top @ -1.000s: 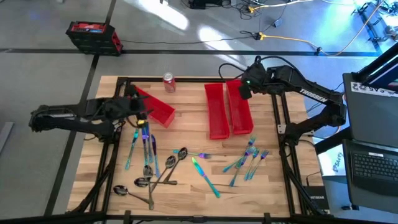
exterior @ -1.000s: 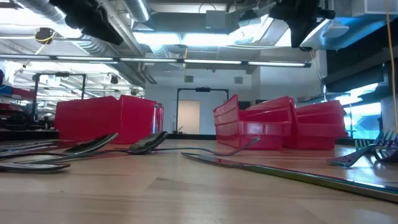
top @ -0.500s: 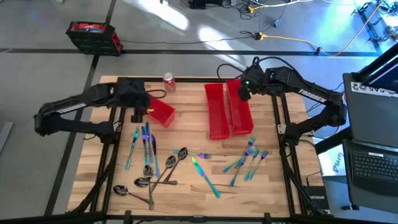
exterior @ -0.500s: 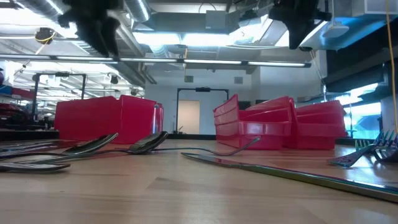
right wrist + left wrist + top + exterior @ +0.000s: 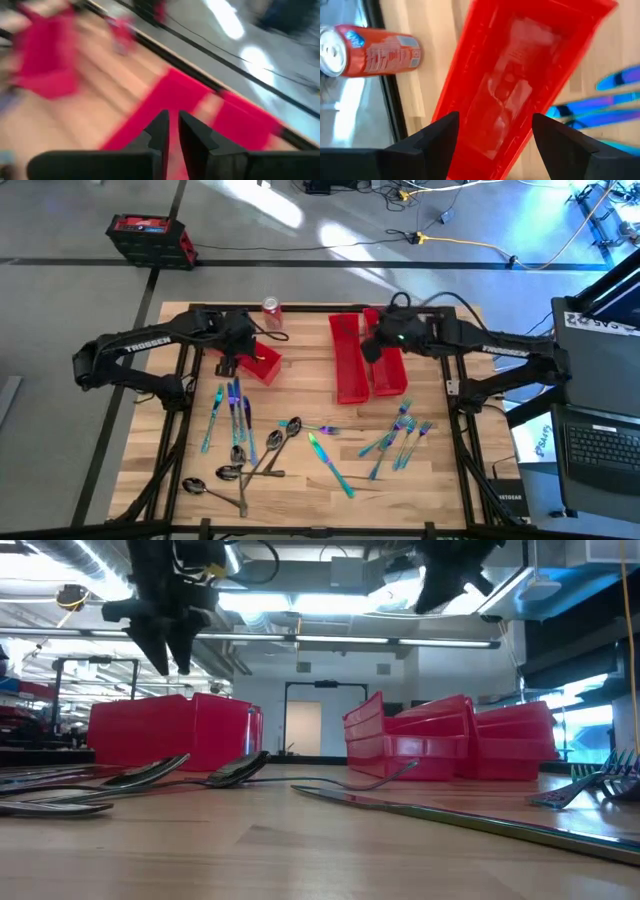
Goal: Sort silverware
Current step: Prepare the red bins to sort the silverware
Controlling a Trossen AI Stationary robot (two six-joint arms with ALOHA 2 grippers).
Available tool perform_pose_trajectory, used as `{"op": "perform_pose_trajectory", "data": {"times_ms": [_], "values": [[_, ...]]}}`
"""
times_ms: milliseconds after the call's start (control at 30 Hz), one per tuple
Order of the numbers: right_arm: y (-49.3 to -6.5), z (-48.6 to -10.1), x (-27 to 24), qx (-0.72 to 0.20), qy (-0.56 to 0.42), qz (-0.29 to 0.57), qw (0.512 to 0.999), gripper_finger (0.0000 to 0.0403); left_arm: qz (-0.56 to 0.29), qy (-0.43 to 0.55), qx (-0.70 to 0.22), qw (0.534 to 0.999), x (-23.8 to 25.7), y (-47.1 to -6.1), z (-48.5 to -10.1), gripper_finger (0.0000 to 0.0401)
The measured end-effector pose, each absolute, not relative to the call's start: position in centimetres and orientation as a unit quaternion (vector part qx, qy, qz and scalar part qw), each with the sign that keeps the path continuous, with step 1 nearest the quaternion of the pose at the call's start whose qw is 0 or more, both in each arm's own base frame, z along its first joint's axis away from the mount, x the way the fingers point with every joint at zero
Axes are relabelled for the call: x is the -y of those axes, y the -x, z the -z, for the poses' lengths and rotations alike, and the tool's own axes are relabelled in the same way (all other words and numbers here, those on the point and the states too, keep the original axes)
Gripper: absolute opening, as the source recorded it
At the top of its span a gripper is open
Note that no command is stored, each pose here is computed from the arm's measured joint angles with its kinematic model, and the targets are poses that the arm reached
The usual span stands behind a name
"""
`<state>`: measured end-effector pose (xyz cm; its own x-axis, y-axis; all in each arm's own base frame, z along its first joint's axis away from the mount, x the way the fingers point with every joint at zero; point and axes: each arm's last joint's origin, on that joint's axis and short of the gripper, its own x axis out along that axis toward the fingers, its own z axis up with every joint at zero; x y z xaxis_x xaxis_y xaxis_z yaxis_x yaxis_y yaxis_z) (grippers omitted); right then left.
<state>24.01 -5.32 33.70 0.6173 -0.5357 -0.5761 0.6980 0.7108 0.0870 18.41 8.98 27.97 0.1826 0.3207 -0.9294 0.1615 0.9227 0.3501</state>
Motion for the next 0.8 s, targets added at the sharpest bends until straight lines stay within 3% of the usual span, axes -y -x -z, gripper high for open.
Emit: {"op": "perform_pose_trajectory", "data": {"times_ms": [167, 500, 800], "values": [[-22.9, -31.6, 4.7, -0.225, -0.178, 0.303, 0.909, 0.0005, -0.014, -0.189, -0.655, 0.732, -8.6, -18.0, -27.8, 0.0239], [-23.1, -28.6, 3.9, -0.2, -0.204, 0.296, 0.911, 0.0003, 0.027, -0.172, -0.69, 0.703, -8.1, -17.1, -25.6, 0.0239], [-23.1, -28.6, 3.7, -0.195, -0.198, 0.303, 0.912, 0.0003, -0.014, -0.199, -0.688, 0.698, -8.5, -17.3, -23.1, 0.0239]]}}
